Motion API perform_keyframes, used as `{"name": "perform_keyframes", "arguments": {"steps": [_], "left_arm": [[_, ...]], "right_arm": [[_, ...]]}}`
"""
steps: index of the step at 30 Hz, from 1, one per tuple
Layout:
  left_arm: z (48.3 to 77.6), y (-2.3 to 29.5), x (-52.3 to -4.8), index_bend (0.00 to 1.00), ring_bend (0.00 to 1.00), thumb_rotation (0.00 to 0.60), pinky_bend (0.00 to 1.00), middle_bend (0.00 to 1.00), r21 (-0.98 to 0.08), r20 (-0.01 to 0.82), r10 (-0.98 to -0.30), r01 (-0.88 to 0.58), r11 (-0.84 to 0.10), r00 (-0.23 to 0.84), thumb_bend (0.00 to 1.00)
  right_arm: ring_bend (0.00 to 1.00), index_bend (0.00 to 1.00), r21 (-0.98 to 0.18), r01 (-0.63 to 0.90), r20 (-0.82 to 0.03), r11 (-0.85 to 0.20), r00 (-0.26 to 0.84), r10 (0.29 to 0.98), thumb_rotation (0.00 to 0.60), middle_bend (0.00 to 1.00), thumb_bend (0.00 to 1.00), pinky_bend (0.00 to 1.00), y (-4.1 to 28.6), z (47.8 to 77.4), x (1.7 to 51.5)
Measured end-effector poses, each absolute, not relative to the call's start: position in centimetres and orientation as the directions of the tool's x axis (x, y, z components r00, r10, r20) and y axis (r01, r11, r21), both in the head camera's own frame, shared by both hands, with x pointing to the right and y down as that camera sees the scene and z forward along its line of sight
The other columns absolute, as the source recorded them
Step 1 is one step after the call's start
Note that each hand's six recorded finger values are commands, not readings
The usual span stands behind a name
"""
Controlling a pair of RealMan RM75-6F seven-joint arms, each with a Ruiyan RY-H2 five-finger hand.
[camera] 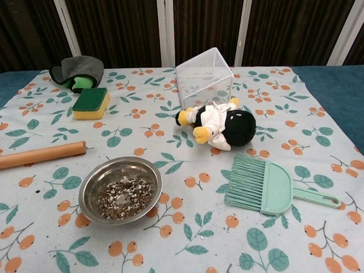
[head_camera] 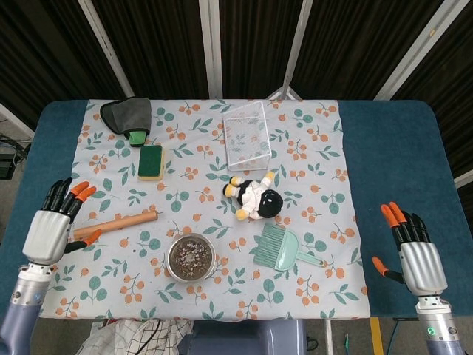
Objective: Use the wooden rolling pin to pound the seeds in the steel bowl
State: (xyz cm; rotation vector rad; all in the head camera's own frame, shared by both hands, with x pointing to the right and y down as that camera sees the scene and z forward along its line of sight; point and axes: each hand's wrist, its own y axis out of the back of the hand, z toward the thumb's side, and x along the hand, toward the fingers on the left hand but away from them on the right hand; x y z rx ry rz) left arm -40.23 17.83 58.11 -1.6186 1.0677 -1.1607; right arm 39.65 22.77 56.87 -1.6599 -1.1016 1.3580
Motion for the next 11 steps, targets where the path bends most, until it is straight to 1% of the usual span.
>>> {"name": "perform_keyframes", "arguments": {"steps": [2, 4, 6, 8, 11], "left_arm": [[57.2, 19.1, -41.5, 0.05, 0.00, 0.600, 0.00, 0.01, -0.944, 0.274, -0.948, -0.144, -0.298, 0.162, 0.22], [56.3, 20.5, -43.2, 0.03, 0.00, 0.600, 0.00, 0.00, -0.938, 0.312, -0.943, -0.121, -0.325, 0.117, 0.22], [55.7, 21.7, -44.2, 0.01, 0.00, 0.600, 0.00, 0.00, -0.934, 0.331, -0.940, -0.111, -0.339, 0.085, 0.22], [55.0, 22.4, -44.9, 0.00, 0.00, 0.600, 0.00, 0.00, -0.936, 0.330, -0.942, -0.110, -0.335, 0.067, 0.21], [54.2, 22.9, -45.2, 0.00, 0.00, 0.600, 0.00, 0.00, -0.945, 0.303, -0.950, -0.107, -0.310, 0.079, 0.21]], "right_arm": [[0.00, 0.00, -0.909, 0.172, -0.371, -0.381, 0.085, 0.925, 0.600, 0.00, 0.27, 0.00, 22.8, 56.9, 39.6], [0.00, 0.00, -0.910, 0.169, -0.369, -0.379, 0.088, 0.925, 0.600, 0.00, 0.27, 0.00, 22.8, 56.8, 39.6], [0.00, 0.00, -0.910, 0.169, -0.369, -0.379, 0.091, 0.925, 0.600, 0.00, 0.27, 0.00, 22.7, 56.9, 39.5], [0.00, 0.00, -0.910, 0.166, -0.368, -0.379, 0.094, 0.925, 0.600, 0.00, 0.27, 0.00, 22.7, 56.9, 39.4], [0.00, 0.00, -0.911, 0.164, -0.366, -0.378, 0.099, 0.925, 0.600, 0.00, 0.27, 0.00, 22.7, 56.9, 39.2]]}}
